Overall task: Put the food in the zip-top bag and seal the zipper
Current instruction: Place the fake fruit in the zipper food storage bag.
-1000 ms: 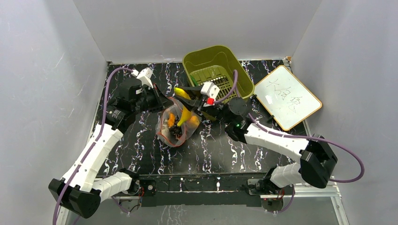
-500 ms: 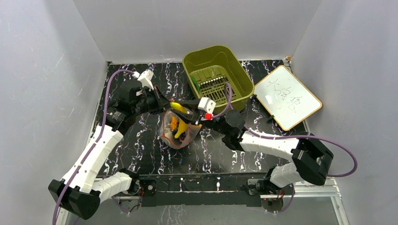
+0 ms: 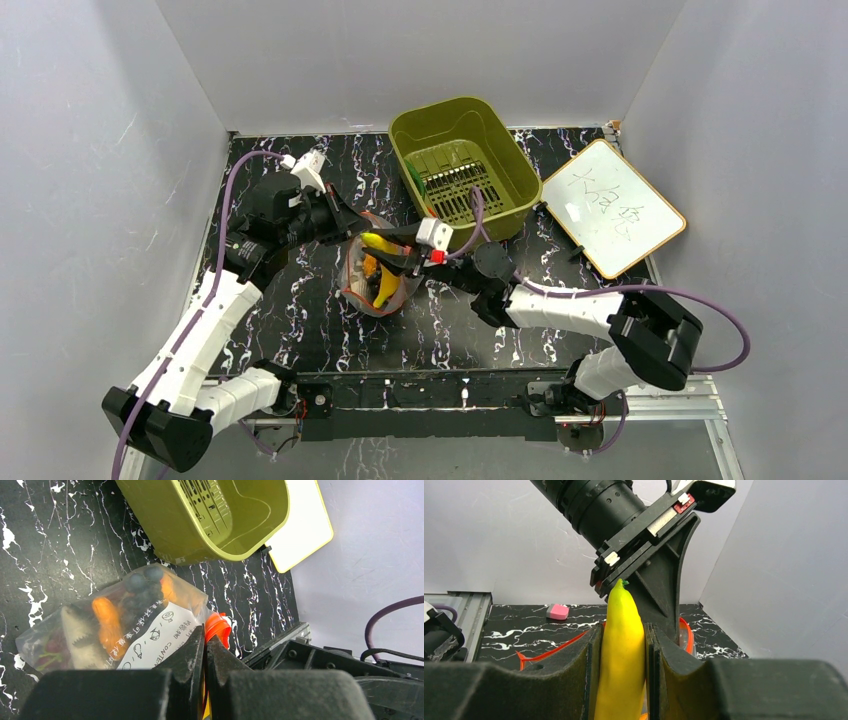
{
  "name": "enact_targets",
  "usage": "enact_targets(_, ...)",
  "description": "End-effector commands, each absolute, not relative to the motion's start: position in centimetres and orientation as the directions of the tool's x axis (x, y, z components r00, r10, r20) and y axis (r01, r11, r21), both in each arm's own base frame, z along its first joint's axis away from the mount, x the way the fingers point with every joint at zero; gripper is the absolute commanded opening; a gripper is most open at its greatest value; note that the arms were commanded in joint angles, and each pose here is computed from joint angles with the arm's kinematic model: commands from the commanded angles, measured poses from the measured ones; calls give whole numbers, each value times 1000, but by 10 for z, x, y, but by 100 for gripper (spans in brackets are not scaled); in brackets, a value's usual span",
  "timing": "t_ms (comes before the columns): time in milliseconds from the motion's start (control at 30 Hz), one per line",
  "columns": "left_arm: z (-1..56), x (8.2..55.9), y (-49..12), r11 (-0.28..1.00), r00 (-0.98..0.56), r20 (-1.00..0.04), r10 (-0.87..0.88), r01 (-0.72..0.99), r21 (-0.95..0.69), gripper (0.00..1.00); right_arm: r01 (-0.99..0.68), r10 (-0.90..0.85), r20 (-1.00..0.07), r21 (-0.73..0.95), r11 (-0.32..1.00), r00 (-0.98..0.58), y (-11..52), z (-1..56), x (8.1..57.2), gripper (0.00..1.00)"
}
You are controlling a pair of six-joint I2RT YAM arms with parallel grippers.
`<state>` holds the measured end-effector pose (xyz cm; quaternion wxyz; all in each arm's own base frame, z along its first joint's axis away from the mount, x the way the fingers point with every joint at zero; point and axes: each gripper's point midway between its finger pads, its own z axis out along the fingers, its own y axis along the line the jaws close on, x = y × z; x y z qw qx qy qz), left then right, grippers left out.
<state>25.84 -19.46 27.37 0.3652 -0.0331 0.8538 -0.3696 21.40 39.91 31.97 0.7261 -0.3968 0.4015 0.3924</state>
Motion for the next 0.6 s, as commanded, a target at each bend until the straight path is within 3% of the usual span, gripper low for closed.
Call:
enact_targets(0,297,254,-200,676,-700,-626,-343,278,-682,0,-892,310,-877,-237,385,366,402,331,211,24)
enact_targets(133,298,252,-200,675,-699,-628,-342,283,-682,0,-900,286,-908,-180,397,307,404,319,217,26)
enact_targets(367,294,250,-195,686,-690,-633,-350,272,-675,0,-897,179,-954,-147,418,239,403,296,223,41)
enact_targets(567,290,249,-191,699,-681,-644,-349,269,-663,0,-869,94,-976,-127,478,195,396,281,236,43)
